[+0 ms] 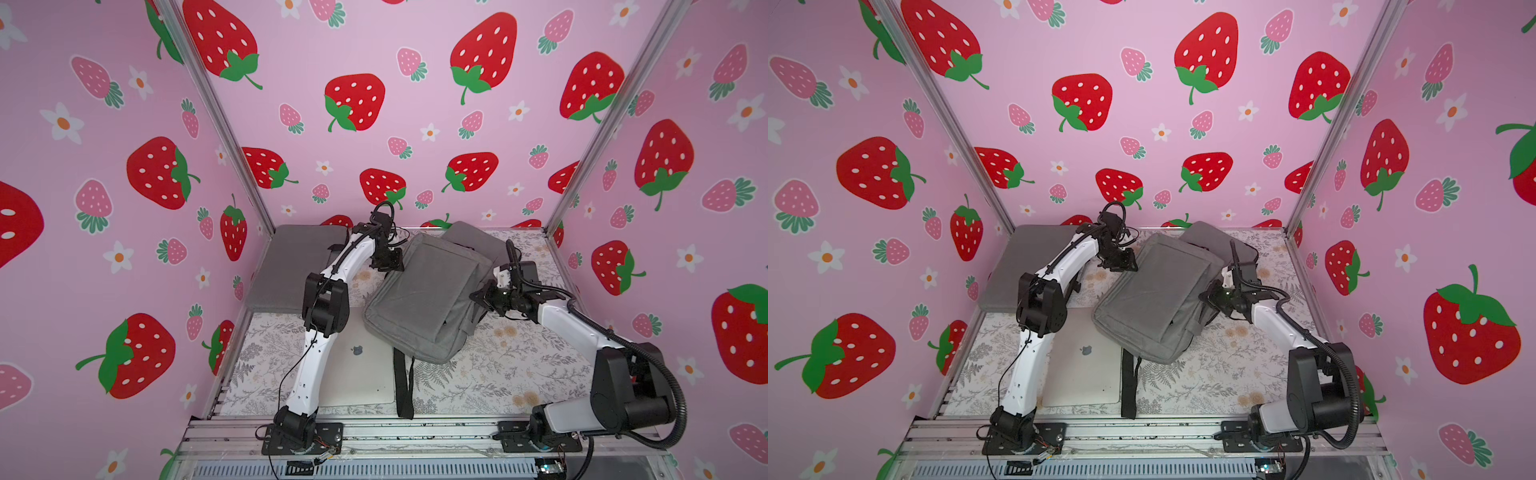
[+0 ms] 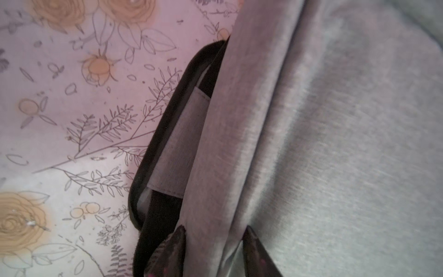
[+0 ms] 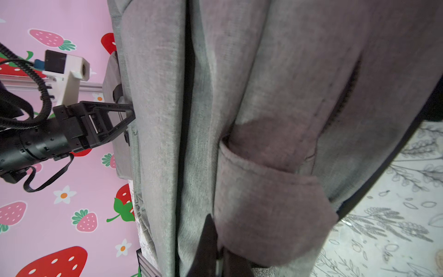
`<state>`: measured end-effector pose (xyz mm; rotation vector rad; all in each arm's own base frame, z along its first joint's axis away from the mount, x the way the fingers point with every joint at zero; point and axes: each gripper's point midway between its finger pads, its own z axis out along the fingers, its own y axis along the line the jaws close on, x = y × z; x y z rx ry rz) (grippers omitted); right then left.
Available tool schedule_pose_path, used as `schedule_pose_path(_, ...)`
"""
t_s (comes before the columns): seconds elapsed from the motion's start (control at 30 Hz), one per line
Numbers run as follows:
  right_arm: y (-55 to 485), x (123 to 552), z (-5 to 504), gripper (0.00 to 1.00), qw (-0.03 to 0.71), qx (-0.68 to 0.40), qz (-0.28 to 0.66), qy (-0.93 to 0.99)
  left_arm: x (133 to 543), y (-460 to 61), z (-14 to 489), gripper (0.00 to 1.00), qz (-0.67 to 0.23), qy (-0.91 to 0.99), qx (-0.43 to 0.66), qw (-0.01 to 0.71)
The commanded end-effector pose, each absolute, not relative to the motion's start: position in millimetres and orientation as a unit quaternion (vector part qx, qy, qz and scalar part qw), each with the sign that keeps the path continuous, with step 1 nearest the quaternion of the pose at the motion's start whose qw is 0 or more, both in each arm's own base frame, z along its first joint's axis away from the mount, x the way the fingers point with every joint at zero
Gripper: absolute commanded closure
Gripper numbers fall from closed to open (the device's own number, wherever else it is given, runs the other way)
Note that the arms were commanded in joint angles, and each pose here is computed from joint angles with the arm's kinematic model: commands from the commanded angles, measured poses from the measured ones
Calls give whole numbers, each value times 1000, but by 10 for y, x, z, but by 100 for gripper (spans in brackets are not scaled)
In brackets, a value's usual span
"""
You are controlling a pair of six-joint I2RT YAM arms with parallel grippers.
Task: Open the zippered laptop bag and take out the laptop
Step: Place the zippered laptop bag in the zippered laptop bag.
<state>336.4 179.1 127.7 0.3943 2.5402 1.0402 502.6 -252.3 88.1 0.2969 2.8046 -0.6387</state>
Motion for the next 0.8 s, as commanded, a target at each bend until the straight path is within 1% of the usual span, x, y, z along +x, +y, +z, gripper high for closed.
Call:
schedule_pose_path(0.0,1877,3336,1371,100,188,137,384,893,5035,-2628,1308,52,-220,947,149,180)
schedule_pose_path(0.13,1872,3327,1317,100,182,149,384,893,4969,-2576,1641,47,-198,939,170,224)
schedule_pose_path(0.3,1874,3318,1314,100,180,147,384,894,4697,-2430,1831,45,-195,946,131,225)
schedule_pose_path(0.4,1874,3314,1323,100,180,147,385,893,4455,-2362,1824,44,-213,948,88,219)
schedule_pose_path(0.47,1885,3309,1331,100,179,145,388,892,4285,-2252,1795,44,-212,951,46,219)
schedule_pose_path(0.57,1895,3303,1345,100,178,144,392,891,4044,-2169,1768,42,-238,943,-22,230)
schedule_pose_path(0.63,1908,3298,1349,100,176,143,396,890,3835,-2092,1674,42,-241,940,-73,228)
schedule_pose_path(0.77,1937,3281,1368,100,173,136,402,889,3546,-1938,1511,40,-245,931,-139,232)
